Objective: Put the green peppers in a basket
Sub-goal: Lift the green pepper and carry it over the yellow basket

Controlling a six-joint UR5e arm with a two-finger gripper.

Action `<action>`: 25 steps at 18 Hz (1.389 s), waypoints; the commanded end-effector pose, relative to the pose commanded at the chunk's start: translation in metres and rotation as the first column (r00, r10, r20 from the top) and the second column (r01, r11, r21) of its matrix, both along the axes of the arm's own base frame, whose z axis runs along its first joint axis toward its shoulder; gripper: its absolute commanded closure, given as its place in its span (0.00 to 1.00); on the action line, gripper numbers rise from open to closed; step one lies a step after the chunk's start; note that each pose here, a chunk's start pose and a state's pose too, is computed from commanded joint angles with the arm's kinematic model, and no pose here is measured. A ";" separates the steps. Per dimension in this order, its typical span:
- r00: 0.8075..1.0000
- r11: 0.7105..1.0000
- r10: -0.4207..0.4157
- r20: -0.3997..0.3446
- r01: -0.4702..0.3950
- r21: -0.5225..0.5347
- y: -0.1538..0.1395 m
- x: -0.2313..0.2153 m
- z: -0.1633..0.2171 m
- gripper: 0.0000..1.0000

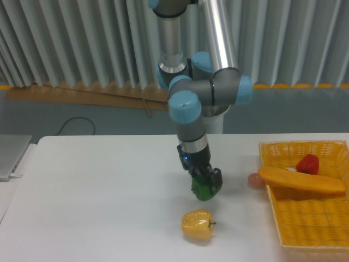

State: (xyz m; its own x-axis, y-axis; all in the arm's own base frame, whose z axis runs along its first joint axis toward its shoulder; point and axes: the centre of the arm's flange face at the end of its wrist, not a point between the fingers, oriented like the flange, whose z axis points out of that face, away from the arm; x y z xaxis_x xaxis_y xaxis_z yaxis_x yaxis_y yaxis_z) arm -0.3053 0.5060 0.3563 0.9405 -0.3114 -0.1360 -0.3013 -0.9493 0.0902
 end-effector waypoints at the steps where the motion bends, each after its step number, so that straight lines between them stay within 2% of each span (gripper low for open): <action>1: 1.000 1.000 -0.021 0.007 0.021 -0.008 -0.003 -0.002 0.002 0.61; 4: 0.992 0.991 -0.127 0.025 0.128 -0.034 -0.013 -0.005 0.018 0.61; 7: 0.973 0.972 -0.224 0.055 0.228 -0.064 -0.023 -0.012 0.022 0.61; 11: 0.916 0.917 -0.388 0.102 0.395 -0.060 -0.035 -0.019 0.030 0.61; 14: 0.893 0.903 -0.429 0.137 0.430 0.024 -0.046 -0.022 0.041 0.61; 16: 0.878 0.889 -0.456 0.146 0.457 0.028 -0.056 -0.022 0.051 0.61; 18: 0.872 0.883 -0.467 0.145 0.468 0.028 -0.066 -0.031 0.055 0.61; 19: 0.863 0.875 -0.482 0.155 0.484 0.027 -0.075 -0.040 0.054 0.61; 22: 0.815 0.829 -0.556 0.167 0.559 0.029 -0.102 -0.071 0.052 0.61; 25: 0.792 0.807 -0.585 0.174 0.589 0.032 -0.123 -0.093 0.048 0.61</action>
State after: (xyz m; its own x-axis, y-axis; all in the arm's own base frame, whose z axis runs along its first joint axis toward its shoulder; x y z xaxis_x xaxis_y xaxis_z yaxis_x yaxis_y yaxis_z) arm -0.3987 0.3833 0.4046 0.5832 -0.8121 0.0197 -0.8123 -0.5832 0.0063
